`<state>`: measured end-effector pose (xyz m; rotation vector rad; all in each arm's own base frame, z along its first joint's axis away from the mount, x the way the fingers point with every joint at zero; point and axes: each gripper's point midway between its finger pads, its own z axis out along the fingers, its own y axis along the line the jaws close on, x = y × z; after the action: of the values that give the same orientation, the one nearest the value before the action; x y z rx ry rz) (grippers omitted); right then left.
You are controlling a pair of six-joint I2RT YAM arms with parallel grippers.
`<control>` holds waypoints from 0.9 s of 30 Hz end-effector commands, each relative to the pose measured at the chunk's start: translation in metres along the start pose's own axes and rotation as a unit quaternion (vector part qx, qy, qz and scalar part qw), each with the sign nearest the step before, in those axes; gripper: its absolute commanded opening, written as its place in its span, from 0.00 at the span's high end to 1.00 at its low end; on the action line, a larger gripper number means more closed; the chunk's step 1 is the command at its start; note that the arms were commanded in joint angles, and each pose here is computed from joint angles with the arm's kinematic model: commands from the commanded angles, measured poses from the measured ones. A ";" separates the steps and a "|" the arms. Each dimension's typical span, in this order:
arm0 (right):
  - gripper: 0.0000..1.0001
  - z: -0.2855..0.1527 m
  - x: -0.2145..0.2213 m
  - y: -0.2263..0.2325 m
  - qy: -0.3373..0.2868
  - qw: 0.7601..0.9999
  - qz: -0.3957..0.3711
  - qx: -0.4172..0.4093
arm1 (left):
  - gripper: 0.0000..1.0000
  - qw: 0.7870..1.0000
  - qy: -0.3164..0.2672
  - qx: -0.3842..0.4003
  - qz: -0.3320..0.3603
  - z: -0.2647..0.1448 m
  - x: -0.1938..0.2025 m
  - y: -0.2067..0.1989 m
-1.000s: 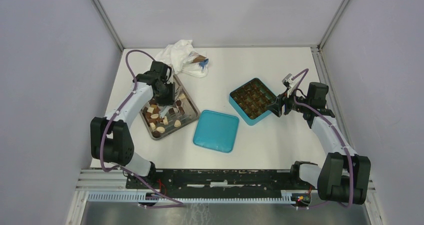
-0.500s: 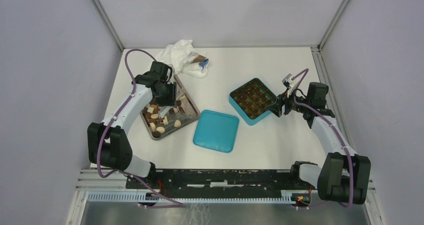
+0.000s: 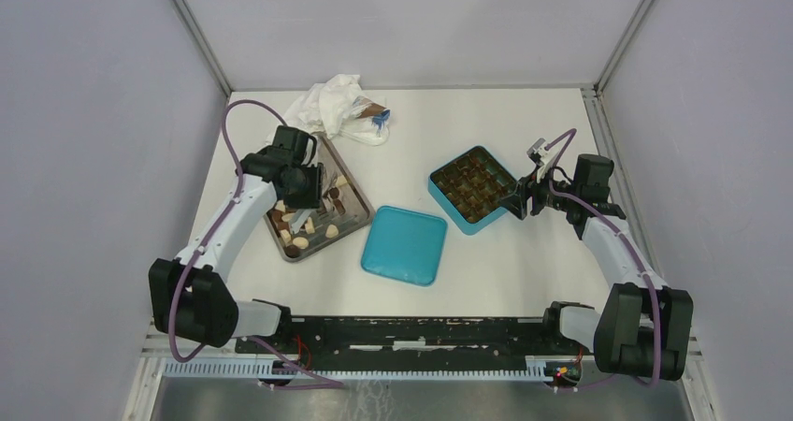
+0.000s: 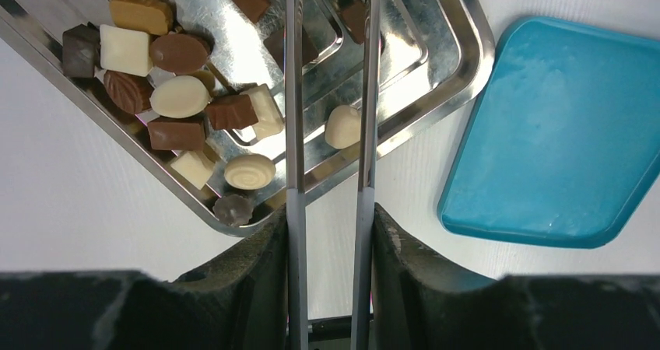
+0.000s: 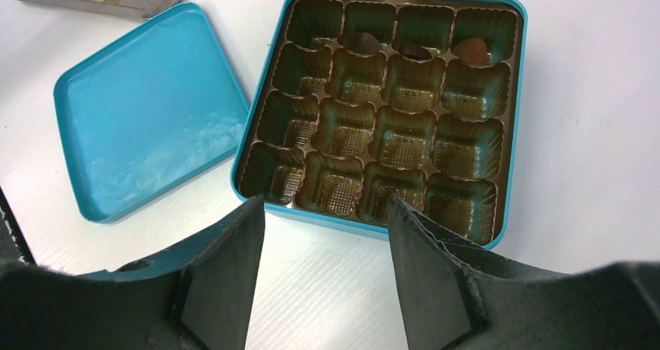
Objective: Pack the chocolate
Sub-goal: Pick up the fake chocolate from the plate.
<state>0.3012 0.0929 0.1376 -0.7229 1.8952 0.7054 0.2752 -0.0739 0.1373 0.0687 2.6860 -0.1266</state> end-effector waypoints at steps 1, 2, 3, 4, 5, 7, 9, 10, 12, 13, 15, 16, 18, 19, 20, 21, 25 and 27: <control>0.35 -0.002 -0.020 -0.003 -0.018 0.999 -0.027 -0.004 | 0.57 1.000 -0.003 -0.009 -0.012 0.000 0.004 0.002; 0.35 -0.002 -0.020 -0.003 -0.019 0.999 -0.027 -0.004 | 0.57 1.000 -0.001 -0.010 -0.012 0.001 0.005 0.001; 0.35 -0.002 -0.020 -0.003 -0.019 0.999 -0.027 -0.004 | 0.57 1.000 0.000 -0.009 -0.013 0.002 0.006 0.002; 0.35 -0.002 -0.020 -0.003 -0.019 0.999 -0.027 -0.004 | 0.57 1.000 0.001 -0.009 -0.013 0.002 0.006 0.001; 0.35 -0.002 -0.020 -0.003 -0.019 0.999 -0.027 -0.004 | 0.57 1.000 0.002 -0.009 -0.014 0.003 0.008 0.001; 0.35 -0.002 -0.020 -0.003 -0.019 0.999 -0.027 -0.004 | 0.57 1.000 0.002 -0.009 -0.014 0.003 0.009 0.001; 0.35 -0.002 -0.019 -0.003 -0.018 0.999 -0.026 -0.005 | 0.57 1.000 0.004 -0.008 -0.015 0.003 0.011 0.000; 0.35 -0.002 -0.019 -0.003 -0.018 0.999 -0.027 -0.005 | 0.57 1.000 0.006 -0.007 -0.014 0.004 0.012 -0.001; 0.35 -0.001 -0.019 -0.003 -0.018 0.999 -0.026 -0.005 | 0.57 1.000 0.009 -0.003 -0.014 0.006 0.014 -0.003; 0.35 -0.002 -0.019 -0.003 -0.018 0.999 -0.027 -0.005 | 0.57 1.000 0.012 -0.003 -0.013 0.007 0.015 -0.004; 0.35 -0.002 -0.020 -0.003 -0.018 0.999 -0.027 -0.005 | 0.57 1.000 0.015 -0.006 -0.013 0.009 0.017 -0.004; 0.35 -0.002 -0.020 -0.003 -0.019 0.999 -0.028 -0.004 | 0.57 1.000 0.016 -0.007 -0.013 0.010 0.018 -0.003; 0.35 -0.002 -0.020 -0.003 -0.019 0.999 -0.028 -0.005 | 0.57 1.000 0.016 -0.006 -0.011 0.010 0.018 -0.004; 0.35 -0.002 -0.020 -0.003 -0.018 0.999 -0.027 -0.005 | 0.57 1.000 0.017 -0.007 -0.012 0.011 0.018 -0.004; 0.35 -0.002 -0.020 -0.003 -0.019 0.999 -0.027 -0.005 | 0.57 1.000 0.018 -0.007 -0.010 0.011 0.019 -0.004; 0.35 -0.002 -0.020 -0.003 -0.019 0.999 -0.027 -0.005 | 0.57 1.000 0.019 -0.008 -0.011 0.012 0.019 -0.004; 0.35 -0.002 -0.020 -0.002 -0.019 0.999 -0.028 -0.005 | 0.57 1.000 0.022 -0.014 -0.010 0.013 0.020 -0.003; 0.35 -0.002 -0.020 -0.003 -0.019 0.999 -0.027 -0.005 | 0.56 0.999 0.026 -0.019 -0.010 0.015 0.021 -0.001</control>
<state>0.3013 0.0928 0.1375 -0.7287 1.8925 0.7022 0.2554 -0.0754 0.1149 0.0693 2.7579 -0.0954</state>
